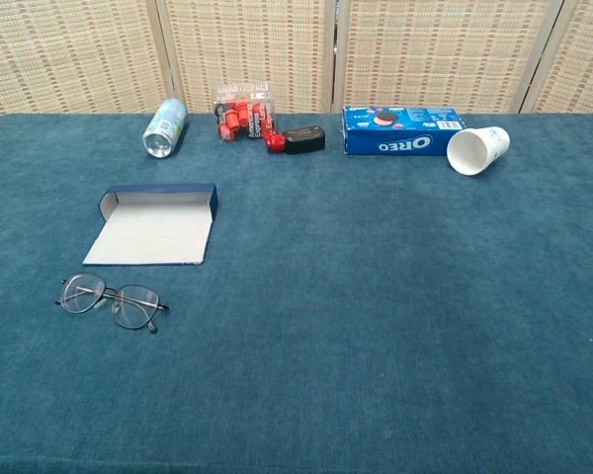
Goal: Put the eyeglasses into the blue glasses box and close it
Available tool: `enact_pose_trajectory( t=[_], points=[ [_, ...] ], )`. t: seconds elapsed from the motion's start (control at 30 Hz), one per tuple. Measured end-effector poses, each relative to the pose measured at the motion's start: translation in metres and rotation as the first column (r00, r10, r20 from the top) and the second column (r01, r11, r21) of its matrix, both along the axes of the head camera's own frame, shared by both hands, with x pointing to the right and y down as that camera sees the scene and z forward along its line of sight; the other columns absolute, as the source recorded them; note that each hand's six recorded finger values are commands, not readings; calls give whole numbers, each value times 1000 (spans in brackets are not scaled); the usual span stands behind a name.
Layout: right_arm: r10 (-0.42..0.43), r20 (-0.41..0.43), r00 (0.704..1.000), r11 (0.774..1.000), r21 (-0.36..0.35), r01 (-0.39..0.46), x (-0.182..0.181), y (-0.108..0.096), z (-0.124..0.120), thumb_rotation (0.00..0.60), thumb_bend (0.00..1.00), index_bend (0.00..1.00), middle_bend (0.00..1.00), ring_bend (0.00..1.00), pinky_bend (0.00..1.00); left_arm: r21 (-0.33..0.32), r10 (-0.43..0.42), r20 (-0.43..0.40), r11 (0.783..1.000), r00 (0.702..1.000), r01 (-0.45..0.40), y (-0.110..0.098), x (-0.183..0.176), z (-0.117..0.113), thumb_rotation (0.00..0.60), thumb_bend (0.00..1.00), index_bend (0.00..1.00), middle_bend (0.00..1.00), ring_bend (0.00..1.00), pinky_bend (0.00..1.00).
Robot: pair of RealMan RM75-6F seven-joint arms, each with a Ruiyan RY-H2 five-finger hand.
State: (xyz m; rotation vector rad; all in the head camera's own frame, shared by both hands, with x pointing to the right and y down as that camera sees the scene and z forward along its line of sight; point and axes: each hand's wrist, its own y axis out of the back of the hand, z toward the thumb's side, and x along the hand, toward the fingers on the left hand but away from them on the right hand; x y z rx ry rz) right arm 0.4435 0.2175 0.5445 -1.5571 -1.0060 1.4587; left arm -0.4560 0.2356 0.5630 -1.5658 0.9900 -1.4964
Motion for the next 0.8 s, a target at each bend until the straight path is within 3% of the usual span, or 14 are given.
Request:
enact_pose_trajectory(
  t=[0.43,0.6,0.67,0.8],
  points=[
    [-5,9,1000,1000,18,5,-2,-5,-4,600,275,71,134,100,154,23,30,-28,999,999,-29,-12,7,-5,600,360,0,0,0,0],
    [-17,15,1000,999,32,16,-5,-9,-6,600,275,71,134,100,154,35,78,-55,996,995,-76,-26,22,-2,600,361,3,17,33,7],
    [-23,15,1000,999,33,23,-7,-10,-6,600,275,71,134,100,154,46,104,-67,994,992,-101,-33,30,-1,600,361,16,90,114,60],
    [-30,16,999,999,35,29,-7,-12,-7,600,275,71,133,100,154,33,152,-92,988,984,-149,-44,47,5,600,347,84,235,249,313]
  ],
)
